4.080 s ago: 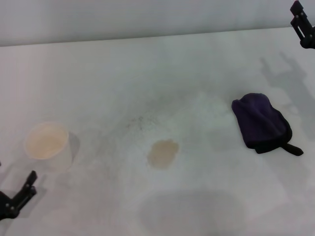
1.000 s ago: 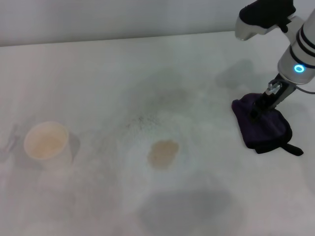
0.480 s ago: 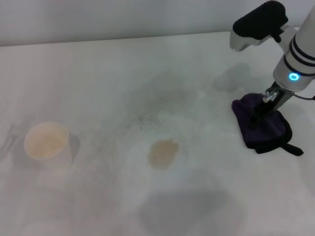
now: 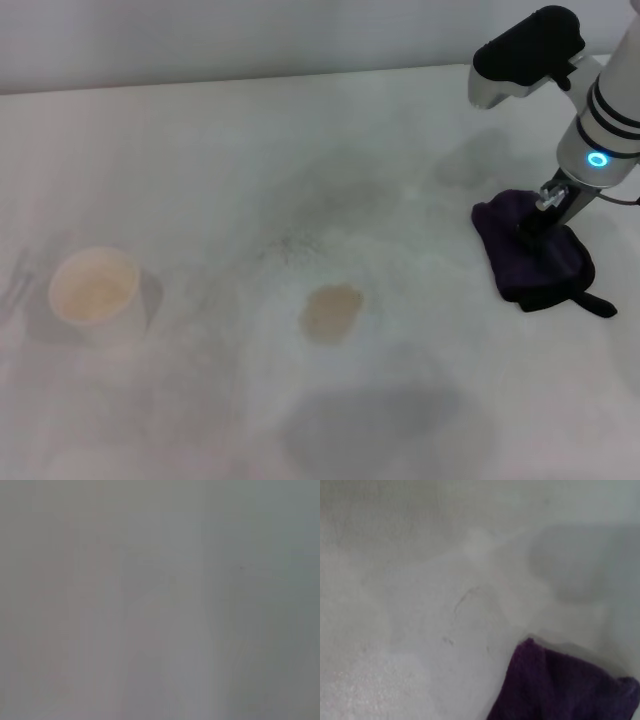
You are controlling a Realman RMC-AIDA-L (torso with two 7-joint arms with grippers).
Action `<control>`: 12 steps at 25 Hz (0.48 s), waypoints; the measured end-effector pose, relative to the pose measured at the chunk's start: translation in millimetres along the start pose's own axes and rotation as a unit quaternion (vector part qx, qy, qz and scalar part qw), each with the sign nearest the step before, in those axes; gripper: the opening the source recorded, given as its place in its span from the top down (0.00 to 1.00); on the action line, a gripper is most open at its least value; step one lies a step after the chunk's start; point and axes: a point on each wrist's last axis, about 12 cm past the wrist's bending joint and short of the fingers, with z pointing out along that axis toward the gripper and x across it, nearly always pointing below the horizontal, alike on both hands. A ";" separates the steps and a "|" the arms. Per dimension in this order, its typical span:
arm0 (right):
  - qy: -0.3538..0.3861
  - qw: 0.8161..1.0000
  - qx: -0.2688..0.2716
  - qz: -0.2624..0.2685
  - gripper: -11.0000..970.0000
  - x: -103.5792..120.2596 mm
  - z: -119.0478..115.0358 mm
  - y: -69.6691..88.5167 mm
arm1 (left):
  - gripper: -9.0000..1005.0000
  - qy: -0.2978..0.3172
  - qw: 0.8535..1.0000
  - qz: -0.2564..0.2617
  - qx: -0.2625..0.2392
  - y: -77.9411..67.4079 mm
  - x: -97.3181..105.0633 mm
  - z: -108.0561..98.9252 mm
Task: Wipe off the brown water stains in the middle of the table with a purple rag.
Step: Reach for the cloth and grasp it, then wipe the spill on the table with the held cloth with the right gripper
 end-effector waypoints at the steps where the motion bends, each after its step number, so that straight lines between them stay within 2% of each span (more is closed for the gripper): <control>1: 0.001 1.000 0.001 -0.002 0.72 0.2 0.5 0.5 | 0.11 0.000 1.000 0.000 0.000 0.0 0.0 0.0; 5: 0.004 1.000 0.003 -0.007 0.90 0.5 1.8 2.4 | 0.11 0.000 1.000 0.000 0.000 0.1 0.0 0.0; 12: 0.005 0.999 -0.003 -0.039 0.90 -4.2 0.9 17.4 | 0.11 0.002 1.000 0.000 0.000 0.2 0.4 0.0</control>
